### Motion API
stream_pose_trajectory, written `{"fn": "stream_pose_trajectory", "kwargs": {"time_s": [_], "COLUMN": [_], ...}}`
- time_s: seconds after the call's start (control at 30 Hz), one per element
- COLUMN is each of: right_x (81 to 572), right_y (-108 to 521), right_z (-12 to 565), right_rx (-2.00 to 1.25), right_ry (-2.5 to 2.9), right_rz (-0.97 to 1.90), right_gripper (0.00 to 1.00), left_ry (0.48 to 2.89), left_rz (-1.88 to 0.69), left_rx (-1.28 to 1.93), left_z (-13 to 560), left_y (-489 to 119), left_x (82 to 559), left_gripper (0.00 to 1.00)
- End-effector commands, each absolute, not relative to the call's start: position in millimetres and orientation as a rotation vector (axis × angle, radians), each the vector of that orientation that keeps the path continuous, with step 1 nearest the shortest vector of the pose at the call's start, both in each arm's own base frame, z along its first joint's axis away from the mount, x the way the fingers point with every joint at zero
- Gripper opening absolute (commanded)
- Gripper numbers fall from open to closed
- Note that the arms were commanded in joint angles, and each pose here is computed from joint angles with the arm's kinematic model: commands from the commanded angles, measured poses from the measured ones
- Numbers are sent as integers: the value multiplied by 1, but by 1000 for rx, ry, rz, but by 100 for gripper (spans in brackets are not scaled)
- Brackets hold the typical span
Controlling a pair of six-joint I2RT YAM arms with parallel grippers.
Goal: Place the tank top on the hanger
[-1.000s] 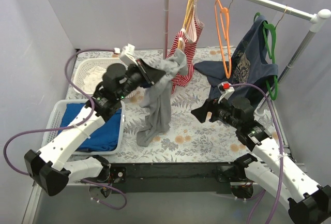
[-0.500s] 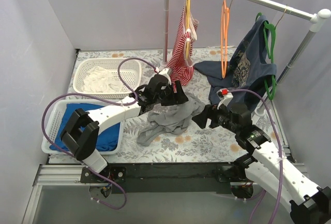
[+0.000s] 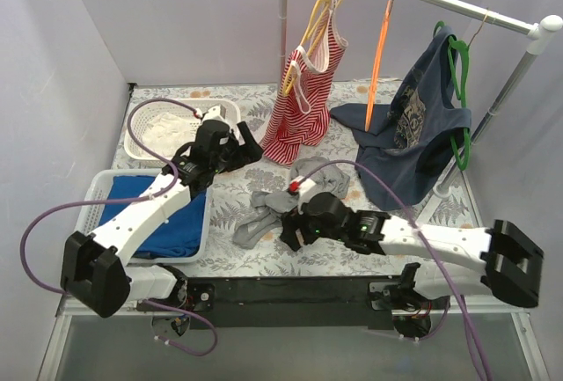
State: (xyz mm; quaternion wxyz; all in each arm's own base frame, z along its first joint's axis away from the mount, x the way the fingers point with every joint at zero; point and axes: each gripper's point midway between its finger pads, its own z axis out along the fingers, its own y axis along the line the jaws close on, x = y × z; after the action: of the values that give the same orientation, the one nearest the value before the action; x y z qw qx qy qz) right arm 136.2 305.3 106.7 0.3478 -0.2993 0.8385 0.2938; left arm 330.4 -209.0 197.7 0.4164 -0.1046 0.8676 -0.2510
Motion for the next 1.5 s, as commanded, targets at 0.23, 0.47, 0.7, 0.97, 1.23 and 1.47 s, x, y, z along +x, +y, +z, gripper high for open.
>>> {"fn": "stream_pose_trajectory", "kwargs": {"time_s": [0.23,0.47,0.7,0.97,1.23,1.47], "right_x": [131,124,143,187,229,228], "right_y": [437,457,447,364,228,183], "right_z": [109,56,49,149,197,181], "right_rx": [-1111,-1265,-1194,-814,-369,-258], "right_ry": [1946,2009,2027,2007,2024,2081], "right_rz": [619,563,434,343,317,241], "right_gripper": [78,78,38,1,1,1], "left_ry": [2192,2187,2208,2249,2342,2456], "left_rz": [-551,-556,-563,-597,-655,-659], "left_rx": [-323,-327,-311,-249,-202,-147], "left_z": [205,206,197,184,148,101], "left_y": [-170,-167,-169,-178,-191,-215], "left_x": [311,315,316,313,304,282], "left_gripper": [79,79,79,74,60,55]}}
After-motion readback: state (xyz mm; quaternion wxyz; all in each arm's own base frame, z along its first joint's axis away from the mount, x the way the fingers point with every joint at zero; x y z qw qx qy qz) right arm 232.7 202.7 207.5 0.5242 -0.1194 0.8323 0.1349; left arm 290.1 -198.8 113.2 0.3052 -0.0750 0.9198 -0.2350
